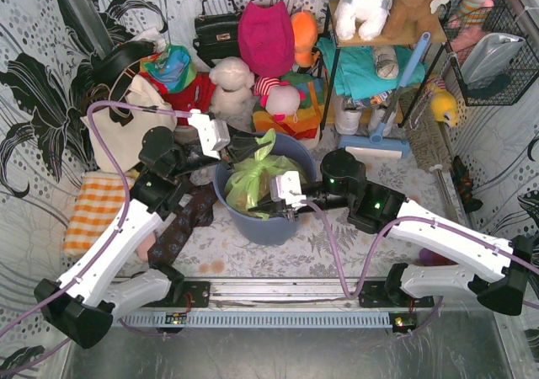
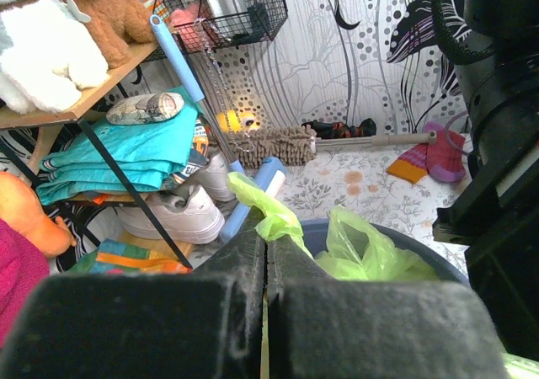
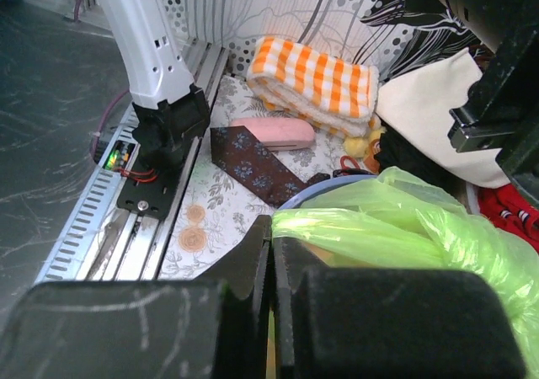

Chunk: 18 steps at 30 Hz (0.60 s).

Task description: Tie the trash bag

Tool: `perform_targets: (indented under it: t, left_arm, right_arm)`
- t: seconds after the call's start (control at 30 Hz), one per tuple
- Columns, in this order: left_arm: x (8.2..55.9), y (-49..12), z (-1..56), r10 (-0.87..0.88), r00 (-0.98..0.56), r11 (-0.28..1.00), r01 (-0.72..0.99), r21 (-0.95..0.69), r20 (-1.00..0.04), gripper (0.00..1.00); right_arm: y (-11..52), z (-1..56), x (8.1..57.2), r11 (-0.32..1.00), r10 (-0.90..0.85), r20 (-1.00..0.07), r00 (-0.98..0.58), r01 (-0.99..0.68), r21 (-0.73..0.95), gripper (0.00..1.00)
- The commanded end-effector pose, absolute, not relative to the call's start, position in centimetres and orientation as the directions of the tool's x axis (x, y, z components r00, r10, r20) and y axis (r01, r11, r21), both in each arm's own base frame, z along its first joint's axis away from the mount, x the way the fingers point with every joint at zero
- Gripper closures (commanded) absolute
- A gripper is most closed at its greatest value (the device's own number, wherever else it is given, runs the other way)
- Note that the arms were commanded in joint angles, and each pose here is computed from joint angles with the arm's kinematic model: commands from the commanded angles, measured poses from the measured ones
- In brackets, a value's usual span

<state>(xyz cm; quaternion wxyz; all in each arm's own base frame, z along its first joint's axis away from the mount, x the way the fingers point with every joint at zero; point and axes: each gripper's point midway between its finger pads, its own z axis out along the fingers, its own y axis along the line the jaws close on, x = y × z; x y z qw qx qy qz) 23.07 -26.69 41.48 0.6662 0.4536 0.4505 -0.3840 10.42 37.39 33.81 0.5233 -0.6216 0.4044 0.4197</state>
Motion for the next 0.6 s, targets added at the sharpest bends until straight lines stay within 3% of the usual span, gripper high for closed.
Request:
perform_targets:
  t: [0.0, 0.57]
  left_arm:
    - [23.2, -26.7, 43.4, -0.108, 0.429, 0.304, 0.873, 0.381, -0.897, 1.0]
    - [28.7, -26.7, 45.8, -0.06, 0.519, 0.458, 0.774, 0.438, -0.853, 1.0]
  right_arm:
    - [36.7, 35.9, 9.4, -0.178, -0.01, -0.914, 0.407, -0.9, -0.398, 1.0]
    - [34.6, 38.9, 7.2, -0.276, 0.04, -0.849, 0.527, -0.811, -0.516, 1.0]
